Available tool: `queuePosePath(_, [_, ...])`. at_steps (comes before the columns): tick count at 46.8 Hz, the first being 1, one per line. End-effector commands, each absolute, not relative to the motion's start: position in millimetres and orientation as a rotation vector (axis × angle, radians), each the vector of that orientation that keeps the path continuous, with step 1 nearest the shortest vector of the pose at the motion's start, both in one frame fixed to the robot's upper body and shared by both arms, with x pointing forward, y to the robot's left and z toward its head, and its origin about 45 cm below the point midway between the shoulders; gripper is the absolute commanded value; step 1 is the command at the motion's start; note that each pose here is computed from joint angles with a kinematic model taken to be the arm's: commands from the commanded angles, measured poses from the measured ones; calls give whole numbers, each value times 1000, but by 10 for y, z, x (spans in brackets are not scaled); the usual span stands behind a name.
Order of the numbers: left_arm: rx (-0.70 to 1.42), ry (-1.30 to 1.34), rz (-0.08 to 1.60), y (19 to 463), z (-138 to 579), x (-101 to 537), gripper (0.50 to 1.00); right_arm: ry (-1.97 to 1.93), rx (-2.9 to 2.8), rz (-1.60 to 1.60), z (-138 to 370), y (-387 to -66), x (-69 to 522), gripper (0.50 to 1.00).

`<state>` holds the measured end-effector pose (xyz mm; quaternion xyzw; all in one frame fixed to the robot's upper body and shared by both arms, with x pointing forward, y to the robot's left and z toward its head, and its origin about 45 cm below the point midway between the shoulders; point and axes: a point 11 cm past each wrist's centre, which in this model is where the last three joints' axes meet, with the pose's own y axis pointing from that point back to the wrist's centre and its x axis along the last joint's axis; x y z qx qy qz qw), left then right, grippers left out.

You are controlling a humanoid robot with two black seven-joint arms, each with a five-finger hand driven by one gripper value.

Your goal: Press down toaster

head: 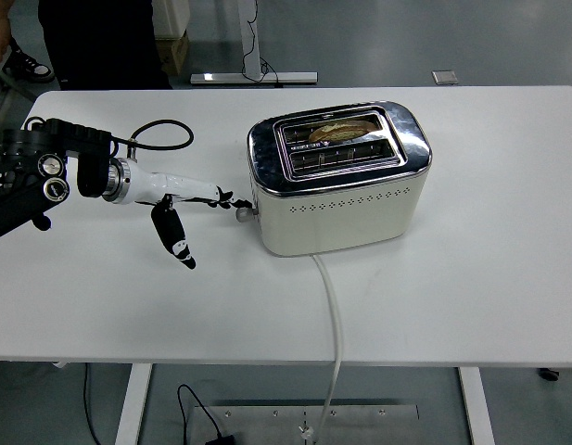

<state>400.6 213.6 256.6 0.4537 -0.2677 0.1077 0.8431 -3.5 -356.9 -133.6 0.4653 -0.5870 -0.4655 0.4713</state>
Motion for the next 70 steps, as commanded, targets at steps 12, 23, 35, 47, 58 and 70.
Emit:
queuePosePath(12, [974,-553,239,2242,2549,3999,1000,-1436,1140,-1140,-1336,-3569,-36,998])
queuePosePath(23, [1026,-532,293,2596,2584,4004,1000,-1436,1140,-1140,-1336,-3569,-36,1000])
queuePosePath(35, [1074,-499,368,3018,2660,3984,1000,-1438,1141,-1139,-1336,-3569,-34,998])
queuePosePath(47, [991,-476,520,3155,3119,4257,1000,-1436,1140,-1140,-1336,-3569,-36,1000])
queuePosePath(58, [875,-481,588,2900,3483,4562,1000,-1438,1139,-1141,-1336,-3569,-36,998])
queuePosePath(70, [687,-393,660,2651,3769,4790,1000,-1439,1140,-1140,-1336,-3569,-34,998])
